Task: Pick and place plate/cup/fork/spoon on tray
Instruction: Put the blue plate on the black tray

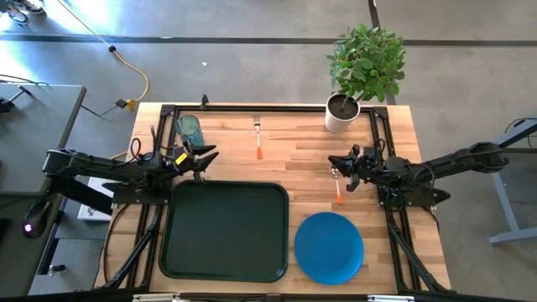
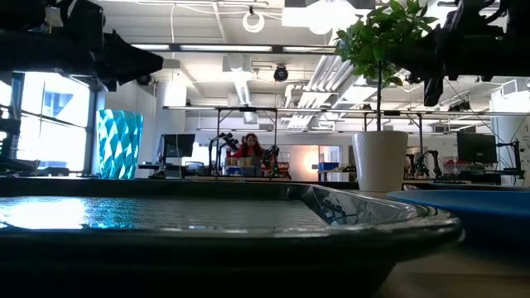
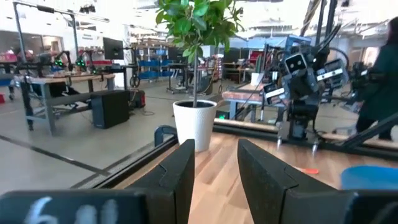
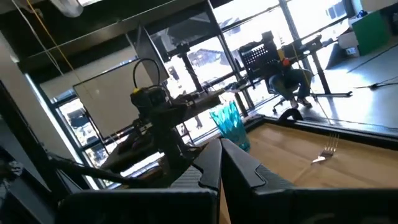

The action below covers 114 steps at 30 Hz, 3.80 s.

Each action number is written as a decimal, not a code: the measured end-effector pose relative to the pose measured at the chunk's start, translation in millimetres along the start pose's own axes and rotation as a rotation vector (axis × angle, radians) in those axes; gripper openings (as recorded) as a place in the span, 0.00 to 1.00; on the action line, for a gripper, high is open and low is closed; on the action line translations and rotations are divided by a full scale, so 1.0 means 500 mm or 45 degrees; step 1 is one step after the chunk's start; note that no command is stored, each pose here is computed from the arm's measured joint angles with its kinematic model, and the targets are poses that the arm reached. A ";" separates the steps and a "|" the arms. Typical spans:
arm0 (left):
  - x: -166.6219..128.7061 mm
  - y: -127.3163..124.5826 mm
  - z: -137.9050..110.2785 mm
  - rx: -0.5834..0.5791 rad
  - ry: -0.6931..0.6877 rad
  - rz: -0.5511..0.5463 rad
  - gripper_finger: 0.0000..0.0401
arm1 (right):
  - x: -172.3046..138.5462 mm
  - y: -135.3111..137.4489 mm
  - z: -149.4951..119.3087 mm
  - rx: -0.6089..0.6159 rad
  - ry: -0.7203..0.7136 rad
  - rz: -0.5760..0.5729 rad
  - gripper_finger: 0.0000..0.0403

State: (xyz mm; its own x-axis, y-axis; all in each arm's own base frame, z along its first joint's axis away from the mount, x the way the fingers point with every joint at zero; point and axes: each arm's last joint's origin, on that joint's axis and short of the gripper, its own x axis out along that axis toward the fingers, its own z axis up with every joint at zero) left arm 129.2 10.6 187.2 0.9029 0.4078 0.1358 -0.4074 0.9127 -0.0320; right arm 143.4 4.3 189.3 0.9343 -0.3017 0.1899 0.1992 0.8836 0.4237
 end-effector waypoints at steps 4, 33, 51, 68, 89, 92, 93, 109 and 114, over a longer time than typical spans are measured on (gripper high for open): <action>0.013 -0.006 0.015 -0.071 0.009 -0.012 0.28 | 0.030 0.012 0.006 -0.096 0.015 -0.107 0.00; 0.039 -0.045 -0.044 -0.269 0.316 -0.196 0.28 | 0.099 0.037 -0.022 0.283 0.654 -0.897 0.00; 0.076 -0.056 -0.050 -0.100 0.297 -0.147 0.28 | 0.098 0.036 -0.023 0.178 0.735 -0.852 0.00; 0.252 -0.116 -0.060 -0.096 0.451 -0.306 0.28 | 0.099 0.056 -0.027 0.102 0.801 -0.707 0.11; 0.185 -0.036 0.003 0.070 0.363 -0.230 0.28 | -0.022 0.088 -0.078 0.331 1.748 -0.735 0.39; 0.186 -0.023 -0.001 0.075 0.393 -0.193 0.28 | -0.044 0.098 -0.088 0.290 1.741 -0.748 0.39; 0.188 -0.020 -0.001 0.075 0.394 -0.182 0.28 | -0.051 0.101 -0.093 0.280 1.744 -0.737 0.39; 0.191 0.001 -0.007 0.082 0.432 -0.170 0.28 | -0.091 0.100 -0.158 0.458 1.654 -0.514 0.39; 0.191 0.001 -0.008 0.104 0.435 -0.174 0.28 | -0.099 0.088 -0.166 0.471 1.651 -0.540 0.38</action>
State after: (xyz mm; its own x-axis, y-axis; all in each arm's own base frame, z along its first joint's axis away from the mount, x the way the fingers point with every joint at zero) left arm 215.8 50.0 196.2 0.9378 0.2801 -0.2050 -0.2769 0.9599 0.0445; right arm 130.5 87.9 124.8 0.4688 0.2007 -0.8602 0.6305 0.6059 0.4851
